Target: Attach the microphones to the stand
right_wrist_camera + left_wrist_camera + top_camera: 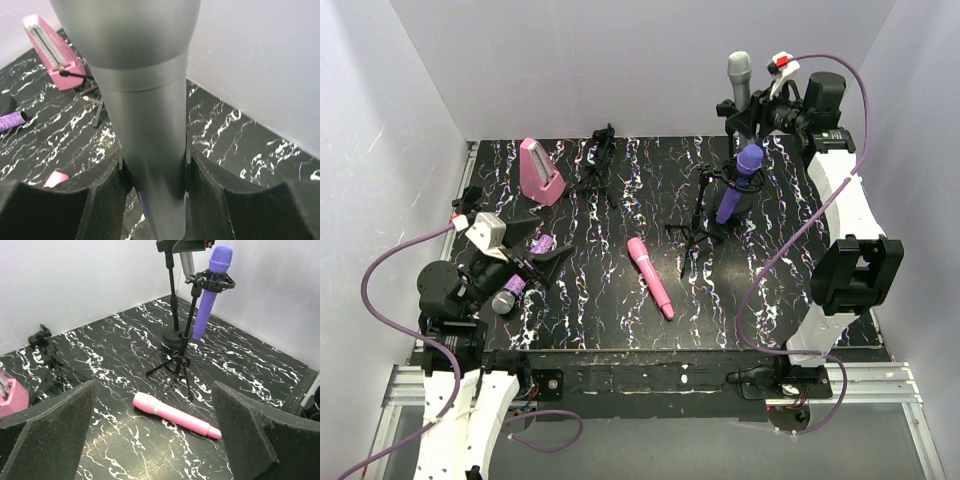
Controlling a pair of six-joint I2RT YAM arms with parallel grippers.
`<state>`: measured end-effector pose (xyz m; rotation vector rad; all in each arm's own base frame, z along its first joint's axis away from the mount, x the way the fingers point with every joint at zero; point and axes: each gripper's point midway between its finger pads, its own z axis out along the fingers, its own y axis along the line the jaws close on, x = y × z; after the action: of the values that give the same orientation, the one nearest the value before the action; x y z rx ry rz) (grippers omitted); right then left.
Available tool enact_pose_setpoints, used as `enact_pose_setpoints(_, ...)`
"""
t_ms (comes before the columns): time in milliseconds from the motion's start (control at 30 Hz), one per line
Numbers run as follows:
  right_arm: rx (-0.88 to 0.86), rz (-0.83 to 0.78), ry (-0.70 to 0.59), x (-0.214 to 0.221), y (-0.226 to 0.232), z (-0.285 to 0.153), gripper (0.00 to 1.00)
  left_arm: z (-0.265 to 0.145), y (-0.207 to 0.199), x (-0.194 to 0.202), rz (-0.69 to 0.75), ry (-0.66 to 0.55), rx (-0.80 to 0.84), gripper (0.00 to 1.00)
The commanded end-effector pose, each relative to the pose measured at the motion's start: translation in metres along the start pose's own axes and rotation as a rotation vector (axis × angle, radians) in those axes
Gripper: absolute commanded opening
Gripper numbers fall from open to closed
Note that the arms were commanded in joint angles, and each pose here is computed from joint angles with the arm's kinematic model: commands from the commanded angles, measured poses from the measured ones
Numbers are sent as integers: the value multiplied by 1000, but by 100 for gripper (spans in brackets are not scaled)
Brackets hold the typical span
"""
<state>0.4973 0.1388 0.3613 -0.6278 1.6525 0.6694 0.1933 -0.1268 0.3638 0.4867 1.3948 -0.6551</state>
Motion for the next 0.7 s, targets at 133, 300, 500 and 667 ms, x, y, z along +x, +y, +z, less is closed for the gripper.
enact_pose_setpoints(133, 84, -125, -107, -20, -22, -47, 15, 10, 5, 19, -99, 42, 10, 98)
enact_pose_setpoints(300, 56, -114, -120, -1, -15, -60, 18, 12, 9, 24, -133, 55, -9, 98)
enact_pose_setpoints(500, -6, -106, -106, 24, 7, -73, 29, 18, 20, 29, -188, 64, -52, 98)
enact_pose_setpoints(667, -24, -91, -96, 34, 18, -78, 49, 24, 23, 29, -224, 68, -57, 98)
